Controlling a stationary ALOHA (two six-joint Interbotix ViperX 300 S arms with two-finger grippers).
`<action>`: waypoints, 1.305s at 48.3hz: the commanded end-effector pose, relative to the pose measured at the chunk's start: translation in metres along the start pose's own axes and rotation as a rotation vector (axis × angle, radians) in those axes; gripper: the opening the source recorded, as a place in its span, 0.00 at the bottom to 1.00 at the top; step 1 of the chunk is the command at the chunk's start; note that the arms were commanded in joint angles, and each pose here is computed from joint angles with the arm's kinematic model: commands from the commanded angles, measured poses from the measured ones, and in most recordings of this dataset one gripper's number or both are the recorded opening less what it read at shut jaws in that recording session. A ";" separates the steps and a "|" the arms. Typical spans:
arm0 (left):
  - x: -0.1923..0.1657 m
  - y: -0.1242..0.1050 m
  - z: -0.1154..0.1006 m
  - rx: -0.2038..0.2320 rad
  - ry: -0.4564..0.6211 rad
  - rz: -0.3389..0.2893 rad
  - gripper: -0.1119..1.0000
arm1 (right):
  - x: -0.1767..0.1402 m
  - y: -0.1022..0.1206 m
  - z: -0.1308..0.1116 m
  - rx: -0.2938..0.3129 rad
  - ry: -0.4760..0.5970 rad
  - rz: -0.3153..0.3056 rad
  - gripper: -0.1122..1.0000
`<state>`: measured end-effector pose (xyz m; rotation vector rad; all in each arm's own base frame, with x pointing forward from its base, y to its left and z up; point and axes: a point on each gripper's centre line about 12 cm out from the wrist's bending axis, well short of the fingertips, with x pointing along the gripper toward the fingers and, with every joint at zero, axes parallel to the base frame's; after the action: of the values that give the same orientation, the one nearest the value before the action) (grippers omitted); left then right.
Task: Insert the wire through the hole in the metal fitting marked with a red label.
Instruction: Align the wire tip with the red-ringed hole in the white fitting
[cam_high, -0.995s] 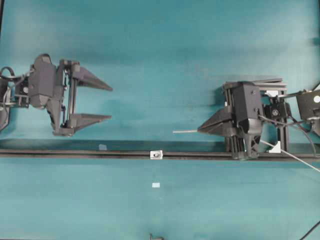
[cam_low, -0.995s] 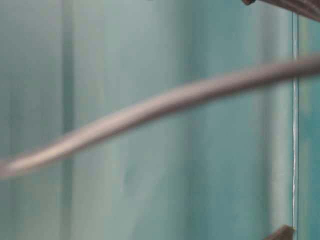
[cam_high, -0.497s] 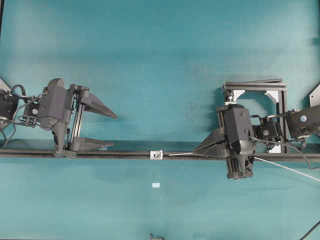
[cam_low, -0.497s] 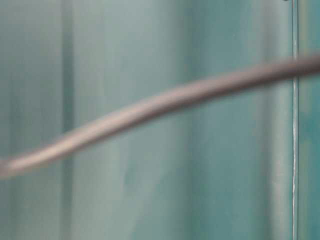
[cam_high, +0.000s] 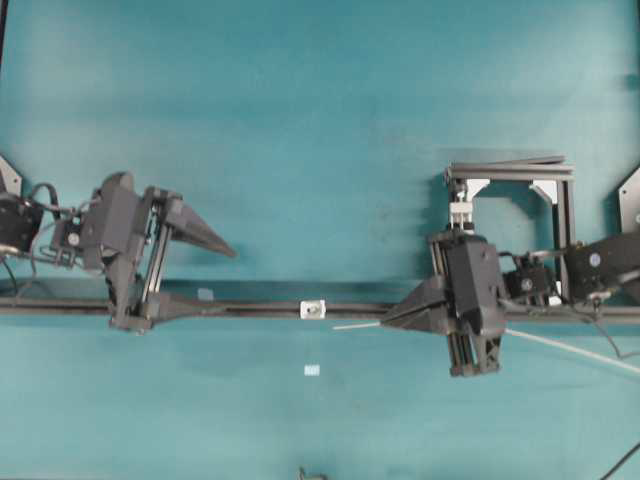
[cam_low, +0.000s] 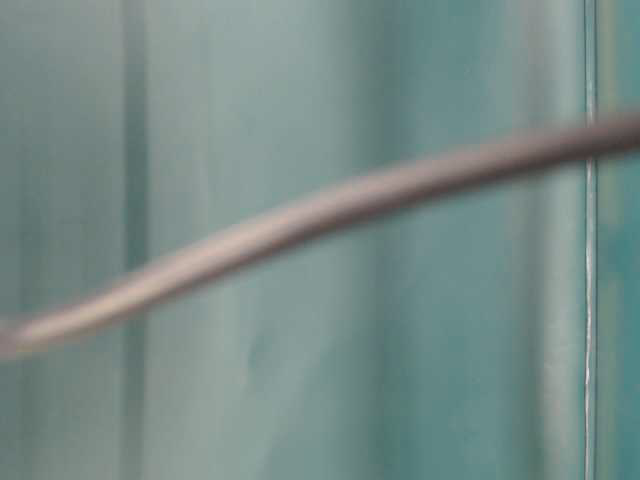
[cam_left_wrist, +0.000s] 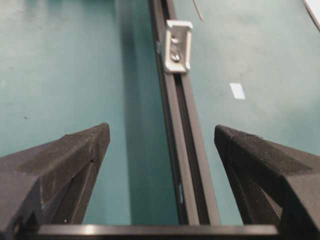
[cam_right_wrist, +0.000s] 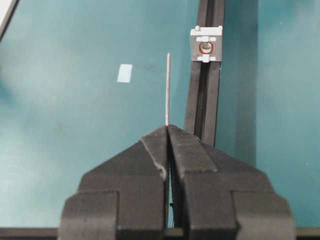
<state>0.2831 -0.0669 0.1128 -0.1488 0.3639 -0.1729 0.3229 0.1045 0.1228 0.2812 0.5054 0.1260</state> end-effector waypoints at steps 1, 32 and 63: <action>0.003 -0.004 0.005 -0.001 -0.036 -0.015 0.74 | -0.001 0.004 0.008 -0.001 -0.052 -0.006 0.09; 0.002 -0.005 -0.003 0.011 -0.066 -0.029 0.74 | -0.008 0.010 -0.025 -0.047 -0.187 -0.193 0.09; 0.021 -0.001 -0.020 0.041 -0.091 -0.025 0.73 | -0.007 0.011 -0.028 -0.059 -0.196 -0.194 0.09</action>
<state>0.2909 -0.0736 0.0830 -0.1262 0.2995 -0.1948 0.3009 0.1182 0.0996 0.1735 0.3544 -0.0800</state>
